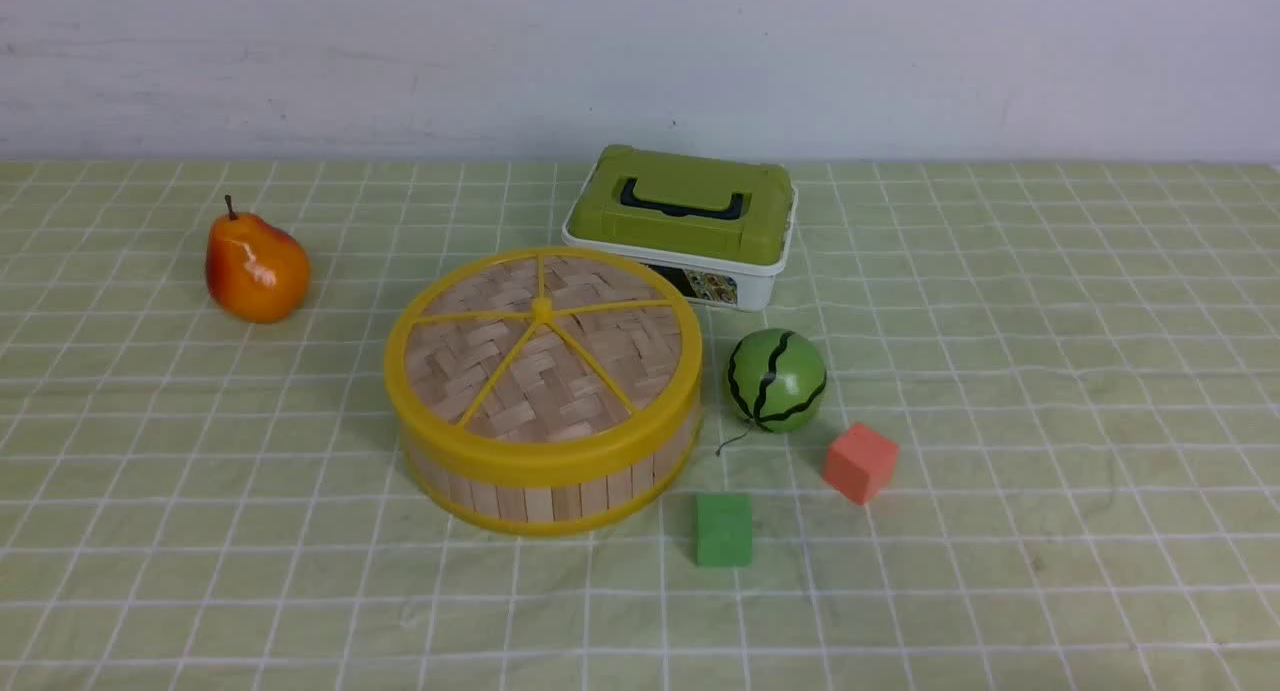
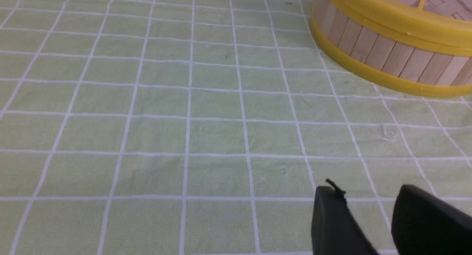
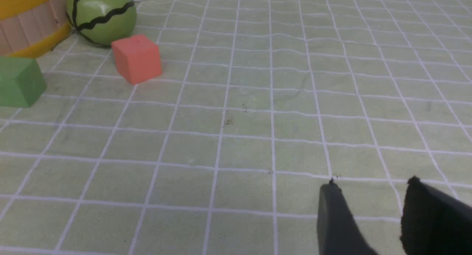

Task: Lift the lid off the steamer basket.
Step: Use the left arm to lift the lid of the steamer

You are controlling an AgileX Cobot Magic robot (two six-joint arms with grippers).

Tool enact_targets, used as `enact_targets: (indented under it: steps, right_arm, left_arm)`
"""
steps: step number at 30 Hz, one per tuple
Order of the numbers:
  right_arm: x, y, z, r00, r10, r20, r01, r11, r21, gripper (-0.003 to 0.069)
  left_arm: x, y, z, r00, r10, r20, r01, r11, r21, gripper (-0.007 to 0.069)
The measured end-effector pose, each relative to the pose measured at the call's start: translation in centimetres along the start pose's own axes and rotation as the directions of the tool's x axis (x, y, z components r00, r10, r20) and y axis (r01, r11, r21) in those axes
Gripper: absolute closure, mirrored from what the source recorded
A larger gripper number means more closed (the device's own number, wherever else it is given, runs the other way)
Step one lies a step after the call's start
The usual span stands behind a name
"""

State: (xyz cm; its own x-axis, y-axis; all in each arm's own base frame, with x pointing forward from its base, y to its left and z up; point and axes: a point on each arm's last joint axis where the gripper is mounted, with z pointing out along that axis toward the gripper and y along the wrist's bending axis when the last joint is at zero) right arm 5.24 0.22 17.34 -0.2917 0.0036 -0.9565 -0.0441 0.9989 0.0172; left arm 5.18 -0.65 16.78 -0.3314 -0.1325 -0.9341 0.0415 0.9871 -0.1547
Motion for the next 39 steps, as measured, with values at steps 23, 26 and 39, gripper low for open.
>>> enact_targets:
  steps: [23,26,39]
  right_arm:
    - [0.0,0.0,0.0,1.0,0.0,0.0,0.0,1.0,0.0,0.0418]
    - [0.01,0.0,0.0,1.0,0.0,-0.001,0.0,1.0,0.0,0.0418]
    - [0.01,0.0,0.0,1.0,0.0,-0.001,0.0,1.0,0.0,0.0418]
  left_arm:
    - [0.0,0.0,0.0,1.0,0.0,0.0,0.0,1.0,0.0,0.0387]
    - [0.0,0.0,0.0,1.0,0.0,0.0,0.0,1.0,0.0,0.0387]
    - [-0.58,-0.02,0.0,0.998,0.0,0.063,0.0,1.0,0.003,0.0387]
